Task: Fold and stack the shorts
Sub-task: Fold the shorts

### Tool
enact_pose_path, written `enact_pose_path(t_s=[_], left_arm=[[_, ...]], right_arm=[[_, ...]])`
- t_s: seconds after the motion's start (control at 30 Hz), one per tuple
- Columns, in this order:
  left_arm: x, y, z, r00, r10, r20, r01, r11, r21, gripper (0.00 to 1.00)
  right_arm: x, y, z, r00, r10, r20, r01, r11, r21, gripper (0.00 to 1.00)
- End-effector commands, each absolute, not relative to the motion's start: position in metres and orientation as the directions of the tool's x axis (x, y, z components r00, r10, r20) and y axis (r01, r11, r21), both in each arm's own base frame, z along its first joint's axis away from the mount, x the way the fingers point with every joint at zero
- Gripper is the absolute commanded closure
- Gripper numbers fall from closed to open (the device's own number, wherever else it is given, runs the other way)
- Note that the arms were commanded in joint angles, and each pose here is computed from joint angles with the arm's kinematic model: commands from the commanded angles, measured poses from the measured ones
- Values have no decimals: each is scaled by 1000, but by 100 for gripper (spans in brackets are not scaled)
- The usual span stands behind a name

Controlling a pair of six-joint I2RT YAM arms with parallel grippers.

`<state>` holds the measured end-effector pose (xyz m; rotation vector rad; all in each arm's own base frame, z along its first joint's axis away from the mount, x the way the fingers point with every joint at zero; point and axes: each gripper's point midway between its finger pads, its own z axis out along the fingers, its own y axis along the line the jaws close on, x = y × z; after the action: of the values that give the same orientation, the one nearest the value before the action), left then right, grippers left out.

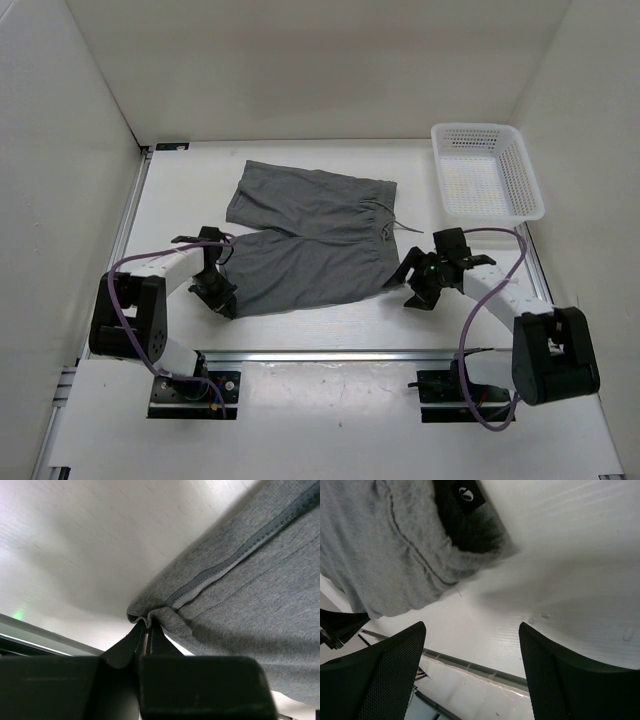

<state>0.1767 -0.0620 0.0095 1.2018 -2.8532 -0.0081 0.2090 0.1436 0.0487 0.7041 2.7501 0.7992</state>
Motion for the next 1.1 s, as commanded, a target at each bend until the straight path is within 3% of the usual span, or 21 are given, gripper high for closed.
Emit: enact_pose_path(t_s=[0.0,0.17,0.3,0.4,0.43,0.47,0.57,0.77,1.07], left_arm=[[191,-55,10,-699,-714,-23,-715,699,18,90],[200,-58,19,-698,-715,-43,-714,699,-24,90],[210,-55,32,-693,-715,-96,-713,699,-57,90],[216,-54,37,-690,-715,-112,-713,698,-64,90],[219,-55,41,-690,-715,-115,-713,698,-68,90],[218,-54,41,-696,-708,-115,-706,705,-67,90],[222,-53,47,-695,-708,-126,-706,705,-66,90],[238,-49,68,-671,-717,-188,-706,696,-131,90],[226,-49,80,-672,-717,-184,-704,696,-143,90]], right_arm=[[225,155,46,-868,496,-30,382,706,596,21],[248,154,43,-871,486,-70,354,721,595,27],[263,157,29,-883,467,-44,363,739,567,28],[266,158,14,-884,467,-10,387,744,544,48],[269,156,12,-882,471,-14,391,749,535,62],[273,156,13,-880,474,-27,388,751,534,84],[271,150,18,-877,477,-61,381,766,518,100],[245,126,30,-888,438,-142,341,832,438,100],[217,108,40,-899,394,-191,304,875,377,100]])
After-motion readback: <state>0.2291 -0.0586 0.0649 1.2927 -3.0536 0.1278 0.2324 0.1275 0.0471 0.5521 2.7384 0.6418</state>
